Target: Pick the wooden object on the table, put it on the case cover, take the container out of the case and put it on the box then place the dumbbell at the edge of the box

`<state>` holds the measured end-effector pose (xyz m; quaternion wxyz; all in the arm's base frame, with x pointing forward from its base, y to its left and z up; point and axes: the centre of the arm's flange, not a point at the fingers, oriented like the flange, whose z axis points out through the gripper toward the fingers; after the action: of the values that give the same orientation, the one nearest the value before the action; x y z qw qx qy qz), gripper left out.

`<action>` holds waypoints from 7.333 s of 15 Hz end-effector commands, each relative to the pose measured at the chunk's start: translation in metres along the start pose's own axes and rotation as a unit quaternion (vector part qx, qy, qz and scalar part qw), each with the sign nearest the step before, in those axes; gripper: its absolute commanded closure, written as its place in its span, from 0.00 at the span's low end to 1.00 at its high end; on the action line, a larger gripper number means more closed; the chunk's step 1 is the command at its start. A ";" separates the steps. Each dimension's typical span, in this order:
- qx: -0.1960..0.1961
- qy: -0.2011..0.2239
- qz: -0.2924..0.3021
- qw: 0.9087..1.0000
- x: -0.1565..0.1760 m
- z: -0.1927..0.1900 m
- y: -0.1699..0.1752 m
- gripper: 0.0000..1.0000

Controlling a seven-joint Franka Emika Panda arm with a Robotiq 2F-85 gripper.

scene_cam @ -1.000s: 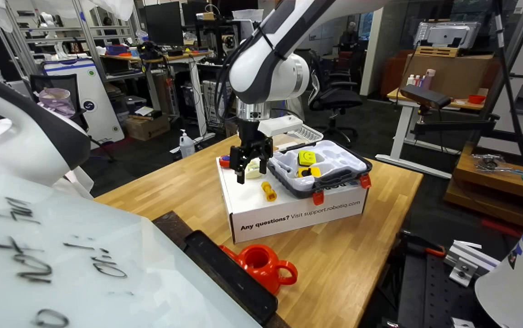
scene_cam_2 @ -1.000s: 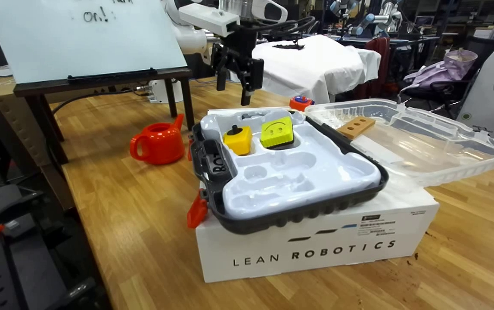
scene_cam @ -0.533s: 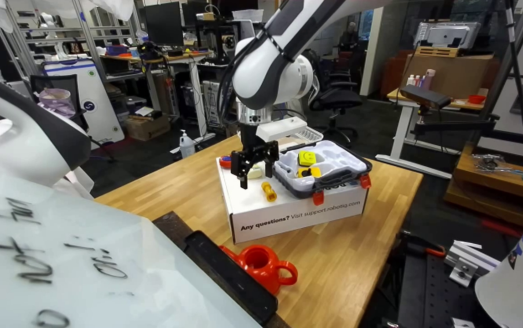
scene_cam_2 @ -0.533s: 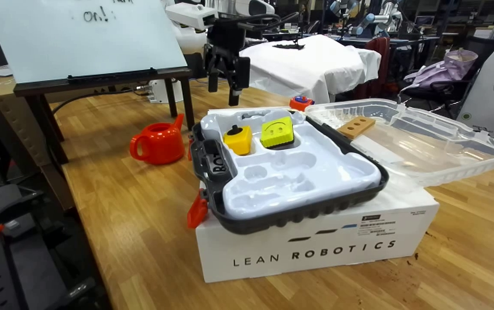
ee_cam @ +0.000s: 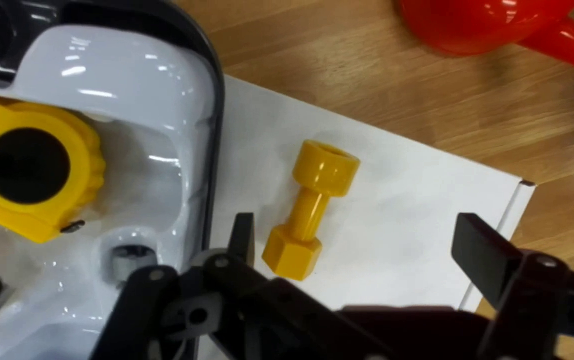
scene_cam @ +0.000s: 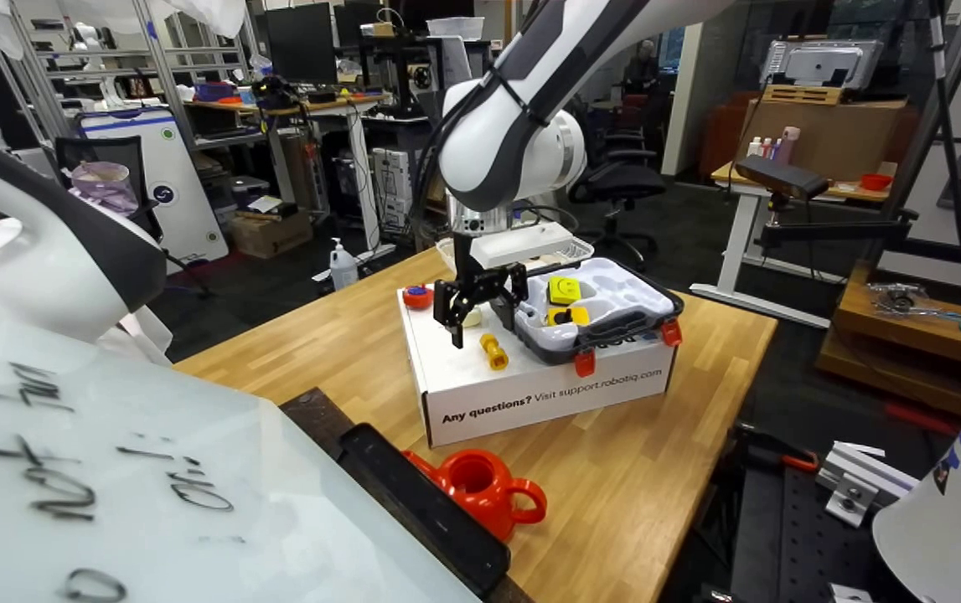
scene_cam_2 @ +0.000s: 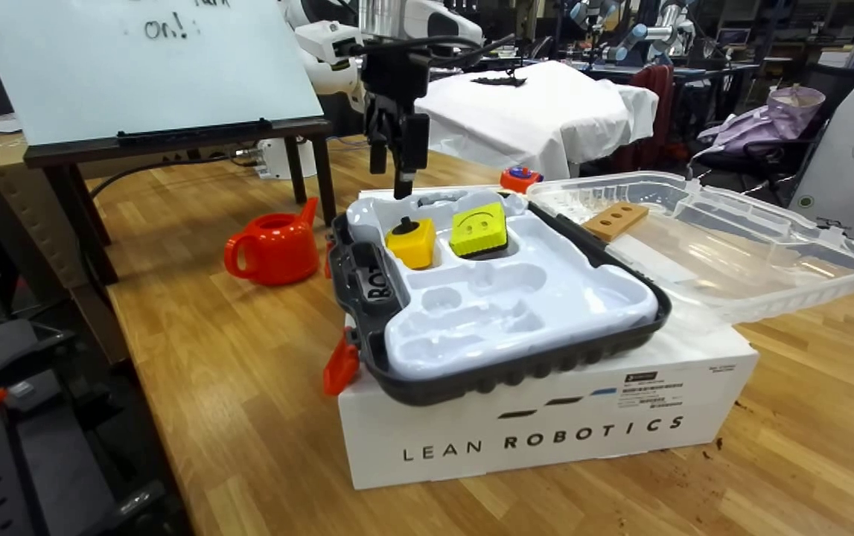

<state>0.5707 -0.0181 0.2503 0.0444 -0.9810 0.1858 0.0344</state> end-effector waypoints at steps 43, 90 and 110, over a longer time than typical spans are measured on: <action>0.006 -0.010 -0.104 0.995 0.034 0.003 0.001 0.93; -0.028 -0.076 -0.474 0.877 0.087 0.008 -0.095 0.93; -0.004 -0.072 -0.465 0.882 0.073 -0.007 -0.068 0.00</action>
<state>0.6787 0.0232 0.2413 0.0472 -0.9514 -0.2908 0.0899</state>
